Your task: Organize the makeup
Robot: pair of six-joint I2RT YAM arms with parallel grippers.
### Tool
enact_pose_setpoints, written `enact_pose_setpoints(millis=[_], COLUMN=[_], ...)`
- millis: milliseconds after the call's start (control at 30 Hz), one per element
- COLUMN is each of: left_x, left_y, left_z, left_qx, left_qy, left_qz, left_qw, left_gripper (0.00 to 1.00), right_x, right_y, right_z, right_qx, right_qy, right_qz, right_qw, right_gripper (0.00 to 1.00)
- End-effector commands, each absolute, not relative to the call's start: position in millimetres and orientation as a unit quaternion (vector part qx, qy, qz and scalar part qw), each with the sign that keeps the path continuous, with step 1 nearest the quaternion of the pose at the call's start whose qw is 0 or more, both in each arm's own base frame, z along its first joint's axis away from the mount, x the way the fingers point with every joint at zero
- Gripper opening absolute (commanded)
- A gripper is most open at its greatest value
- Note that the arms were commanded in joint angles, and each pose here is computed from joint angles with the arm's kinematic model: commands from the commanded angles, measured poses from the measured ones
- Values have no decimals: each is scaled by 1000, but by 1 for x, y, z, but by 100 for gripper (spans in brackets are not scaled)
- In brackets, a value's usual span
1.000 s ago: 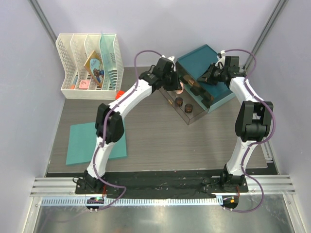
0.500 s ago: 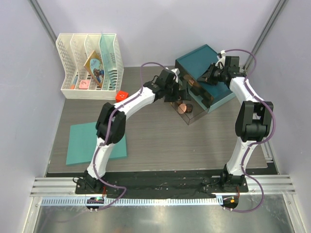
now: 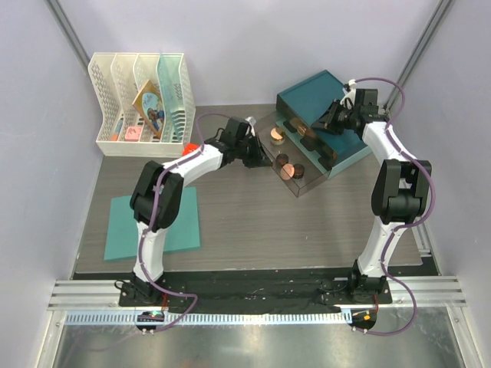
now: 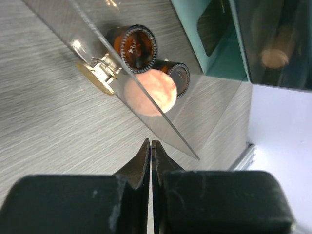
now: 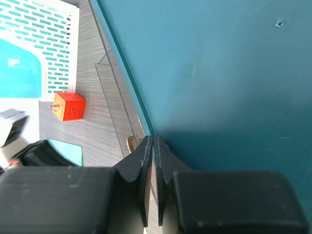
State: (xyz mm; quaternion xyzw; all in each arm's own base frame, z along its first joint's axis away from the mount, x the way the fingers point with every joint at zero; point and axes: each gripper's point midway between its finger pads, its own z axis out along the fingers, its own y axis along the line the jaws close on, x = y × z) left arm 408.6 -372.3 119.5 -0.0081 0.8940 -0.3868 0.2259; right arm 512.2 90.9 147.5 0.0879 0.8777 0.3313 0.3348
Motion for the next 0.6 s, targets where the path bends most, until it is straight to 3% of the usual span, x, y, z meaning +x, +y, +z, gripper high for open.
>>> enact_pose_setpoints(millis=[0,267,567], left_x=[416,433,449], left_y=[-391,-407,-453], left_z=[108,84,107], left_qx=[-53,-114,-97], left_qy=[871,865,840], left_qz=[-453,-467,-508], left_qw=[182,147,164], left_gripper=[0,0,1], right_x=[374,373,374], right_y=[68,68,69], right_z=[-16,-18,-19], right_qx=[173,174,174], right_qy=[965,965,965], right_qz=[195,195,197], right_qw=[12,11,9], right_gripper=[14,14,14])
